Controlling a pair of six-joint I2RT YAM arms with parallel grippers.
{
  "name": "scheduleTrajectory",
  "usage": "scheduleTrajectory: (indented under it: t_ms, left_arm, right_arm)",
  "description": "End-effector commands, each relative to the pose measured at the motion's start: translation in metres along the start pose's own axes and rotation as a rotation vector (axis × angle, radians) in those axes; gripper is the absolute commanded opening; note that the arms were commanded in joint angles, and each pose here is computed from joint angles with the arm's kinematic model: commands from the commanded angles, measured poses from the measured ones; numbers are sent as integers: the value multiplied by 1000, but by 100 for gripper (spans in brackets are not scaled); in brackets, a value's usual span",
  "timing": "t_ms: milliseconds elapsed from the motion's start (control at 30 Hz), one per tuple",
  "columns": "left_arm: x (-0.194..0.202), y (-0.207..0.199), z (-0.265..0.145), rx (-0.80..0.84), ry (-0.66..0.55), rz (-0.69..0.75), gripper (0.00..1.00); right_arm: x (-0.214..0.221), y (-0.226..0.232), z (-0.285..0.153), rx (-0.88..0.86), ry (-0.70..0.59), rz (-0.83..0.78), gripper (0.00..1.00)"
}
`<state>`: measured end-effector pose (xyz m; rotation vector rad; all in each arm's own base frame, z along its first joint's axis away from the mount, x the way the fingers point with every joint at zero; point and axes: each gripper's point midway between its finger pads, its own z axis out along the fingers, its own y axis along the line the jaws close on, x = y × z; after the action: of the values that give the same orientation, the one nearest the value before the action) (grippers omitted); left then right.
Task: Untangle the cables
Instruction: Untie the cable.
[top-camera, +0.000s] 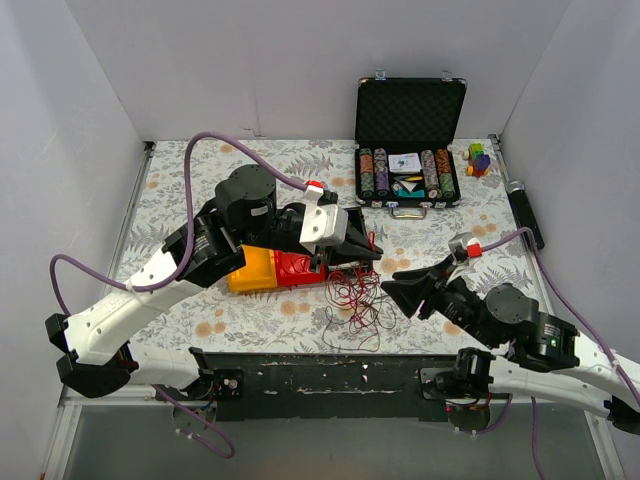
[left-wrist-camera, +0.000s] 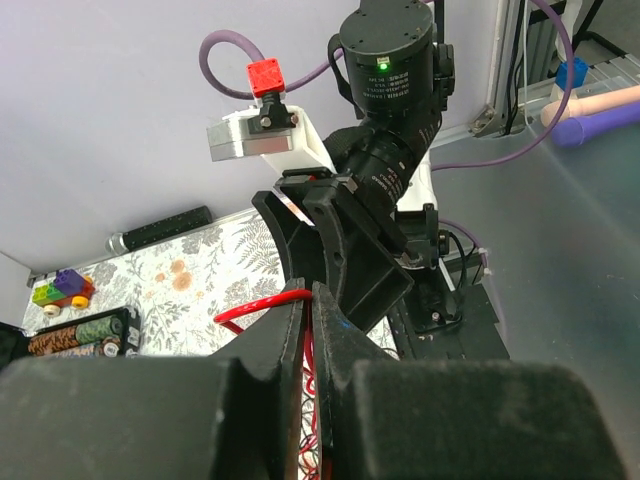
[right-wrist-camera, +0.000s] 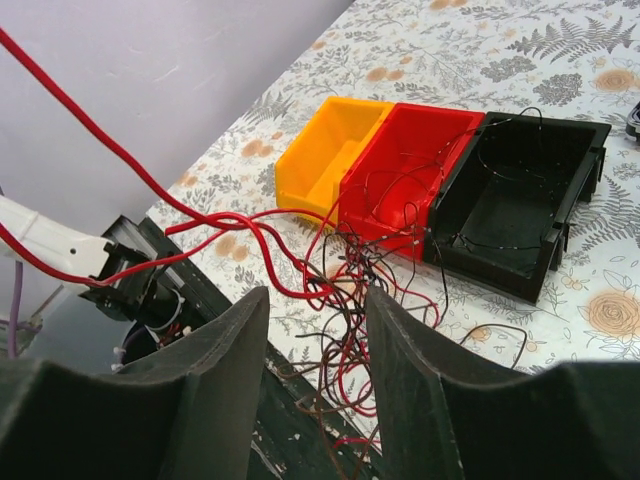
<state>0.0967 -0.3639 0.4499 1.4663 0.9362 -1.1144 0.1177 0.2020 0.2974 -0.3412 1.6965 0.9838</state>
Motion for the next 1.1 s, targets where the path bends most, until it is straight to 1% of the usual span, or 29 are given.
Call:
scheduleTrajectory:
  t_ms: [0,167,267,367,600,800,1067]
  left_arm:
    - [-8,1,-5,-15,-20,28,0]
    - [-6,2,-4,-17,-15,32,0]
    - [-5,2,-4,-20,-14,35,0]
    - [-5,3,-4,-21,-14,35,0]
    - [-5,3,-3,-23,-15,35,0]
    - [-5,4,-3,-24,-18,35,0]
    - [-11,3,-3,-17,-32,32,0]
  right_arm:
    - [-21,18,-2,-71,-36,-31,53]
    - [-26,17,-10,-88,-60,-36,63]
    - [-29,23,-14,-133,-72,-47,66]
    - [-25,25,-13,-136,-38,-63,67]
    - [-19,35,-12,-189,-2,-82,67]
    - [-16,41,-10,-217,10,-90,64]
    - [-14,27,10,-100,19,-147,62]
